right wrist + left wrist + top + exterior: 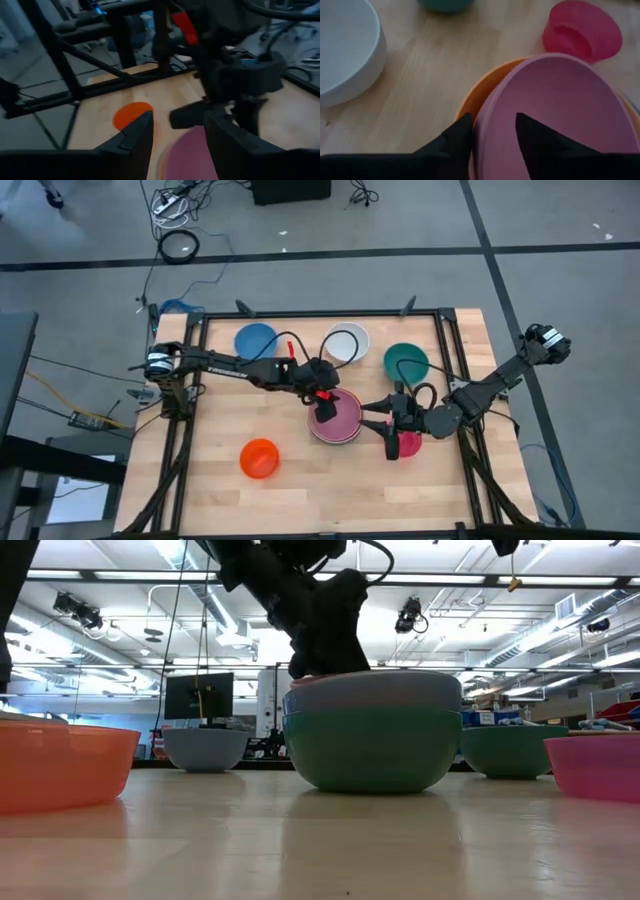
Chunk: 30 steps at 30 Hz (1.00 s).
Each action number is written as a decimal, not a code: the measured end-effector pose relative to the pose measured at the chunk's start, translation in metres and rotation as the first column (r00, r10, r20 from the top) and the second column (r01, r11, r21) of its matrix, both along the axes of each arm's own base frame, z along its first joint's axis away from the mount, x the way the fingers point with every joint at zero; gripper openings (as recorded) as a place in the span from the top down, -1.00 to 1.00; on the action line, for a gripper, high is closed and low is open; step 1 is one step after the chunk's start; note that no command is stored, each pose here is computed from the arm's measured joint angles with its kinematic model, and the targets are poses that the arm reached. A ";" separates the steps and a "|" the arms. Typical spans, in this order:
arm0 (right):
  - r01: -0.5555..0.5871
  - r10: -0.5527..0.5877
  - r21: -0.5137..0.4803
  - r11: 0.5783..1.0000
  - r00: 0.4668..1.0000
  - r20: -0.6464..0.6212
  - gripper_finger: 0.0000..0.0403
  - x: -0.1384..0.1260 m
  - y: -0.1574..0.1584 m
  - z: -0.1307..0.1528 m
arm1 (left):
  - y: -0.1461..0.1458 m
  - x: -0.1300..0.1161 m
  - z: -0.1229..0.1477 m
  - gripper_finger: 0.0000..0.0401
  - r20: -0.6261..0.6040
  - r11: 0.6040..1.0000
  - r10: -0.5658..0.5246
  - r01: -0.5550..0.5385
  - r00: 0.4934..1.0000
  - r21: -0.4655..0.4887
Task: Nest bowls inside each other
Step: Stack the pink bowl on top of the light orange bowl, then stack the dark green bowl on top of the pink bowl
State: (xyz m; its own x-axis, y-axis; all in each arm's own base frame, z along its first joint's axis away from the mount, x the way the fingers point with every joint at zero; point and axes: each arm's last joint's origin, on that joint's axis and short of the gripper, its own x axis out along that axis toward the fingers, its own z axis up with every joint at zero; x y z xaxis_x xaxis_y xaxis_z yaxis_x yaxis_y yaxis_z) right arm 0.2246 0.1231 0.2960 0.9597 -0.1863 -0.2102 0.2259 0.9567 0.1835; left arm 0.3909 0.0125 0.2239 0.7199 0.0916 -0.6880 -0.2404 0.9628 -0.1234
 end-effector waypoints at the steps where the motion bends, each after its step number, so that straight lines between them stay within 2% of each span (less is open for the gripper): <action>1: 0.018 -0.018 -0.009 1.000 1.000 -0.007 0.17 0.000 -0.001 -0.001 | 0.000 0.000 0.000 0.17 0.005 1.000 -0.003 0.003 1.000 -0.003; 9: 0.160 -0.161 -0.054 0.986 0.986 -0.029 0.17 0.002 -0.013 -0.005 | -0.001 0.007 0.027 0.08 0.035 0.999 -0.040 0.040 0.999 -0.002; 16: 0.288 -0.293 -0.079 0.954 0.954 -0.057 0.17 0.000 -0.030 -0.008 | -0.005 0.007 0.051 0.08 -0.026 0.996 -0.081 0.082 0.996 0.037; 24: 0.401 -0.407 -0.091 0.912 0.911 -0.065 0.18 -0.022 -0.053 0.003 | -0.016 -0.003 0.061 0.08 -0.178 0.991 -0.077 0.094 0.981 0.093; 26: 0.435 -0.443 -0.088 0.896 0.891 -0.097 0.18 -0.030 -0.062 0.001 | -0.020 -0.008 0.063 0.08 -0.201 0.990 -0.072 0.095 0.977 0.107; 30: 0.494 -0.495 -0.062 0.867 0.842 -0.215 0.18 -0.045 -0.079 -0.008 | -0.026 -0.020 0.081 0.08 -0.160 0.988 -0.049 0.071 0.986 0.137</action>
